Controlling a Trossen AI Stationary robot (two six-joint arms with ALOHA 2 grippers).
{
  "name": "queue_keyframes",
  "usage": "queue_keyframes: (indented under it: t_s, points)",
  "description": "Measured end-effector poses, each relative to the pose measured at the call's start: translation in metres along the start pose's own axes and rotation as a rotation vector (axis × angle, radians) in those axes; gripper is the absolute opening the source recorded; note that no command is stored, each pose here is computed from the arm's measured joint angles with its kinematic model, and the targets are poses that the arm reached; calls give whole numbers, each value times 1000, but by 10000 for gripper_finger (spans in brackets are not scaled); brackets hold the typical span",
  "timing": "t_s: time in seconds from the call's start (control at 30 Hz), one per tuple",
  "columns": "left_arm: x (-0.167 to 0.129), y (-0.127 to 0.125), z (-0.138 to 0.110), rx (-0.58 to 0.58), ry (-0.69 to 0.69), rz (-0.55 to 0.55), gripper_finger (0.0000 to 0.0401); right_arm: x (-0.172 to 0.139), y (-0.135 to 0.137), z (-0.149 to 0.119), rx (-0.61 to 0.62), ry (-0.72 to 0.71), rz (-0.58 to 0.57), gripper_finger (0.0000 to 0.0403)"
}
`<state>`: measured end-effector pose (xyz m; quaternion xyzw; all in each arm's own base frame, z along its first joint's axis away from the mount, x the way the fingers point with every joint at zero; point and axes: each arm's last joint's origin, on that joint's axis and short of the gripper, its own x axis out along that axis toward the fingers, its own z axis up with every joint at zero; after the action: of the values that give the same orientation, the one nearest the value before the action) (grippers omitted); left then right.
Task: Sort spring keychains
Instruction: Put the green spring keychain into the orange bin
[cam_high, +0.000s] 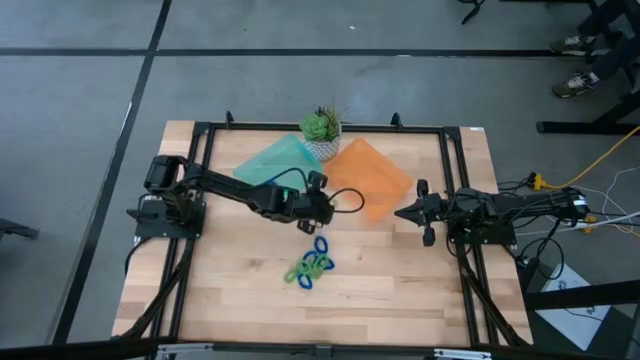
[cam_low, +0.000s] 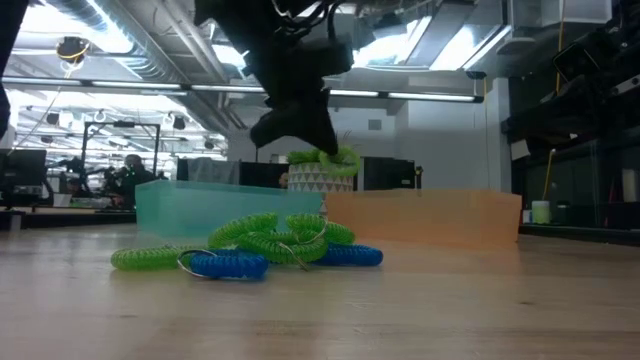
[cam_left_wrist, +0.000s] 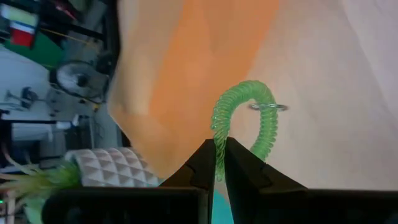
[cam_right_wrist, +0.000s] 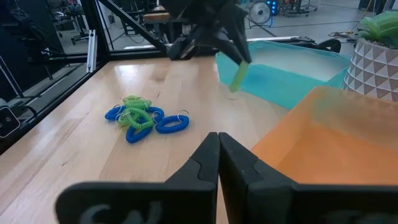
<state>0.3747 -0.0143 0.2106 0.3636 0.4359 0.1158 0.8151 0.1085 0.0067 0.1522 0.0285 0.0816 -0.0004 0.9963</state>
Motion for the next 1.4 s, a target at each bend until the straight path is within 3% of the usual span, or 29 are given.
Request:
queue_keyframes:
  t_s: [0.33,1.1,1.4]
  points:
    - [9,28,7,-18,-131,121,22,0,0,0,0,0,0,7]
    - [41,100,-23,-195,-337,167,22,0,0,0,0,0,0,7]
    - [45,111,-30,-211,-381,164,22,0,0,0,0,0,0,7]
